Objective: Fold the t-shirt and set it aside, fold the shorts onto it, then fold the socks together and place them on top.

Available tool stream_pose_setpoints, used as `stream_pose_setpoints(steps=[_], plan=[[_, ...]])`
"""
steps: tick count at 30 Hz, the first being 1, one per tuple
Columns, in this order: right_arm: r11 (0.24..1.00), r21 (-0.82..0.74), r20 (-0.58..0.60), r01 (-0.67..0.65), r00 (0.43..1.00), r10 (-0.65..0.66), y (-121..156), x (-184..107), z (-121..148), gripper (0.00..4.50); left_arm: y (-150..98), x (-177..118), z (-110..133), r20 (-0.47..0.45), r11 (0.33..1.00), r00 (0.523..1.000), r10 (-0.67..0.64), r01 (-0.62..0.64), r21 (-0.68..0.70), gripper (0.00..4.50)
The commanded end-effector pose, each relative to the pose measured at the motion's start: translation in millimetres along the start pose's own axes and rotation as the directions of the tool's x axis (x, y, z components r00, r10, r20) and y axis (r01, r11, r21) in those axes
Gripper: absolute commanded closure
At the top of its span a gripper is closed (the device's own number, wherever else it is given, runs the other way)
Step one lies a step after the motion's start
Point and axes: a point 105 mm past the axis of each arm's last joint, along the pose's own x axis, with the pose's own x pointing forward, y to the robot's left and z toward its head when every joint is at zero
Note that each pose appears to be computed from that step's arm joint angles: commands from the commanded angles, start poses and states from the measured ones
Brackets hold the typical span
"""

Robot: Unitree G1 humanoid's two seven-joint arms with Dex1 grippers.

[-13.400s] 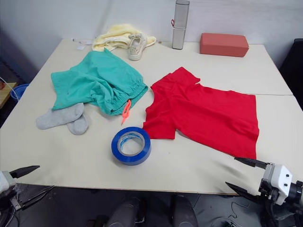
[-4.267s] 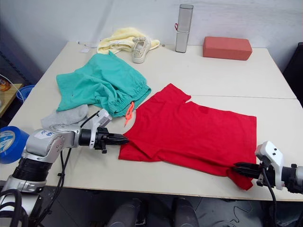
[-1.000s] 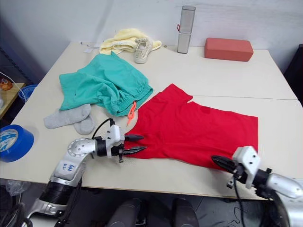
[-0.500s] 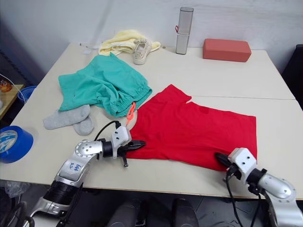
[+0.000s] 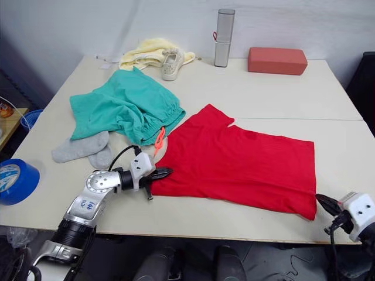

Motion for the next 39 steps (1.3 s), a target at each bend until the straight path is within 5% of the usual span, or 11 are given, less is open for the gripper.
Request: stream_pose_setpoints(steps=[1, 6, 12, 21, 25, 29, 31, 34, 39], plan=[[0.995, 0.041, 0.061, -0.092, 0.994, 0.09, 14, -1, 18, 4.5, -3, -14, 24, 0.103, 0.998, 0.994, -0.043, 0.039, 0.049, 4.47], [0.986, 0.058, -0.027, -0.155, 0.987, 0.156, 35, 5, 5, 4.5, -23, -16, 17, 0.037, 0.988, 0.989, -0.141, 0.139, 0.063, 4.47], [0.99, 0.076, -0.123, -0.12, 0.984, 0.129, 36, 4, -18, 4.5, -21, -12, -6, -0.082, 0.996, 0.993, -0.087, 0.087, -0.001, 4.47], [1.0, 0.019, -0.221, 0.022, 0.975, -0.017, 3, -18, -36, 4.5, -8, -30, -23, -0.201, 0.999, 0.979, -0.024, 0.019, -0.025, 4.47], [0.998, -0.003, -0.211, 0.06, 0.976, -0.059, -9, -24, -36, 4.5, -4, -33, -20, -0.188, 1.0, 0.982, -0.006, 0.004, -0.012, 4.47], [1.0, 0.027, -0.033, -0.01, 0.999, 0.011, -11, -20, -1, 4.5, -9, -46, 12, 0.01, 0.999, 1.0, -0.024, 0.025, -0.028, 4.47], [0.999, 0.043, 0.006, -0.016, 1.0, 0.016, -13, -18, 8, 4.14, -9, -52, 17, 0.044, 1.0, 0.999, -0.019, 0.02, -0.023, 4.5], [0.994, -0.038, 0.052, -0.099, 0.994, 0.101, -8, -15, 27, 3.25, -9, -69, 34, 0.111, 0.999, 0.993, -0.029, 0.025, 0.038, 3.9], [0.971, -0.112, 0.065, -0.211, 0.974, 0.219, 8, -20, 37, 1.58, -18, -101, 42, 0.069, 0.992, 0.994, -0.088, 0.081, 0.1, 2.41]])
